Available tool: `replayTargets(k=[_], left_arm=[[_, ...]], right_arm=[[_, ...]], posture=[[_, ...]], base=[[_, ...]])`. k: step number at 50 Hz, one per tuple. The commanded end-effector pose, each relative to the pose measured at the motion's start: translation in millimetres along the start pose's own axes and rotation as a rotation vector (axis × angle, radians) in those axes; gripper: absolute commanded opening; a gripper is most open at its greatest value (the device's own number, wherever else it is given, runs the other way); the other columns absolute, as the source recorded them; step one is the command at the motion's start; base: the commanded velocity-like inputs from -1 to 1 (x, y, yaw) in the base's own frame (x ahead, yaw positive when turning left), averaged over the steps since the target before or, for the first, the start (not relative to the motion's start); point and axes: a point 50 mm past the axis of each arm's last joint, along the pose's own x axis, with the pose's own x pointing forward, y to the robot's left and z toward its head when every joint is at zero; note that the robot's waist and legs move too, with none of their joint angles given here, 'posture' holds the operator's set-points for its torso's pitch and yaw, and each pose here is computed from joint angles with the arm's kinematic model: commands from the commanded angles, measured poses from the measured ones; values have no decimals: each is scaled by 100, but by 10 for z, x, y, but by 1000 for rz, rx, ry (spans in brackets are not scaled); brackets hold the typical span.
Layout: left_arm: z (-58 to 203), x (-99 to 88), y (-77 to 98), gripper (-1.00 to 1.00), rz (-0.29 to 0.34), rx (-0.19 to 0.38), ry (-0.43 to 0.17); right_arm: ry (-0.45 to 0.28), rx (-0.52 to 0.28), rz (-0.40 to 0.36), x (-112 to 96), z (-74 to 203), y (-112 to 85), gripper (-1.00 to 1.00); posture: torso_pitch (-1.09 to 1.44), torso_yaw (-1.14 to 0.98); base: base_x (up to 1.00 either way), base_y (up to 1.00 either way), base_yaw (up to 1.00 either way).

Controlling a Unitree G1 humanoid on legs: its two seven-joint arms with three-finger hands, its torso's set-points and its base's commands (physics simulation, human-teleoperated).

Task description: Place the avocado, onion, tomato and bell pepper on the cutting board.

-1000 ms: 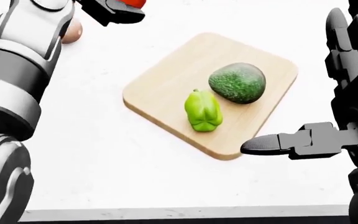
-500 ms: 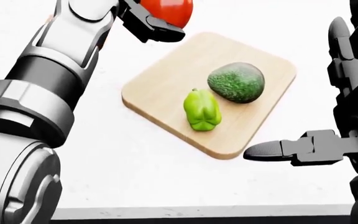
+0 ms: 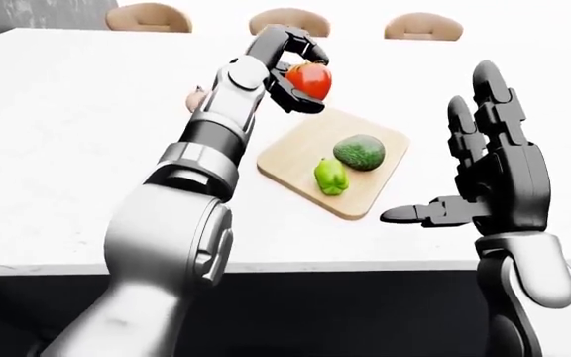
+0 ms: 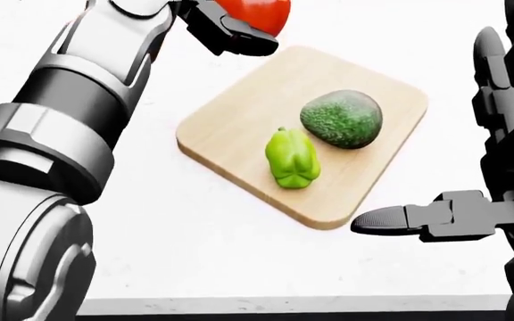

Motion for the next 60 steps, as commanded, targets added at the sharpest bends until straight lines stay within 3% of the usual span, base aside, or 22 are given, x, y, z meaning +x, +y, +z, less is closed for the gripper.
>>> replayTargets(k=[1,13,23,36,60], left_arm=[[382,-38,173,-73,60,8,-133],[670,-115,412,-80,123,-2,-177],[727,-140,478,-82,142,2,-186],[783,-160,516,-86,148,19,-202],[838,-165,502,-86,144,28,-222]], right_arm=[[-75,-13,-8,2,127,-17,100],[-74,-12,-7,4,112,-19,100],[-82,-15,-8,-14,157,-19,100],[-149,-23,-19,-35,468,-46,100],[-145,-31,-19,-60,469,-72,100]], posture=[[0,0],[5,0],[11,0],[22,0],[35,0]], base=[[0,0,0],[0,0,0],[0,0,0],[0,0,0],[0,0,0]])
